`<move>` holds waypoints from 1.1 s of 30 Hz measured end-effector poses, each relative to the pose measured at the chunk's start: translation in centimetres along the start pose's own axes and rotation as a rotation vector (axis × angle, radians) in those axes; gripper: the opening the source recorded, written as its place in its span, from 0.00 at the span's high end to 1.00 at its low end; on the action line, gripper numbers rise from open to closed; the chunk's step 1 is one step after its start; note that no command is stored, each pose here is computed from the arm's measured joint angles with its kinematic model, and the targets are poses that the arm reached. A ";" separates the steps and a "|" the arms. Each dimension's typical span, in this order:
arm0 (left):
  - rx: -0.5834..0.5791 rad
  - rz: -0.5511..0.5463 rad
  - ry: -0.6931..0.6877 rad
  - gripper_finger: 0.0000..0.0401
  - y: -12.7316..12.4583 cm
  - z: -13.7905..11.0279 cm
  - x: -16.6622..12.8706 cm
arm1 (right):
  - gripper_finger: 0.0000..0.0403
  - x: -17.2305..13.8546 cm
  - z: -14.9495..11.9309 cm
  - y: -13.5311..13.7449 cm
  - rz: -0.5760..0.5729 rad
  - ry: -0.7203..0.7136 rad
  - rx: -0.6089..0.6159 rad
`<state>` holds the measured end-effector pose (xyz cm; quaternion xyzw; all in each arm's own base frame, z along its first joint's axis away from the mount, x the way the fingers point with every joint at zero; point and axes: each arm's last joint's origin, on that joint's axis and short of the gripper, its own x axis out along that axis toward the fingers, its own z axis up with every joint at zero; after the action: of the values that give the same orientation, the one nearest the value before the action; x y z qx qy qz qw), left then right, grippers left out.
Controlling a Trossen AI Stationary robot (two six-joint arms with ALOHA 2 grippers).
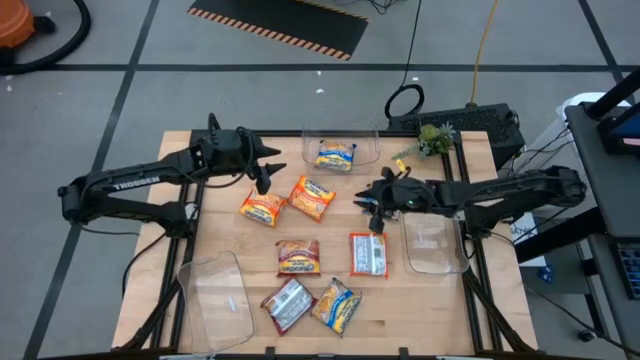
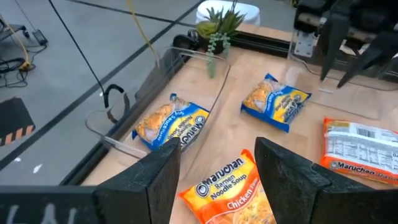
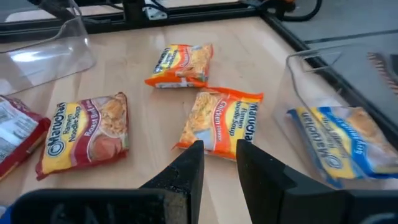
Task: Sort Maruchan noodles
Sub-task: Put the middle orange noodle pack into the right transparent bin
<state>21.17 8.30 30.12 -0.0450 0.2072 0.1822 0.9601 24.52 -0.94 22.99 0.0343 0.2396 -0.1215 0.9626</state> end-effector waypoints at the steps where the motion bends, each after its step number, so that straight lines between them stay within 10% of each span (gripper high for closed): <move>1: -0.007 -0.002 0.000 0.47 -0.1 0.0 0.0 | 0.77 0.5 0.0 -0.1 0.005 0.018 0.001; 33: -0.034 -0.003 0.180 0.47 -1.5 -1.7 -0.1 | 0.56 12.2 -3.2 -2.2 -0.034 0.319 -0.346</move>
<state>20.99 6.60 28.58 -0.0776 0.2894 0.1794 0.9370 32.98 -5.31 14.38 -0.1163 0.4064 -0.0880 0.9020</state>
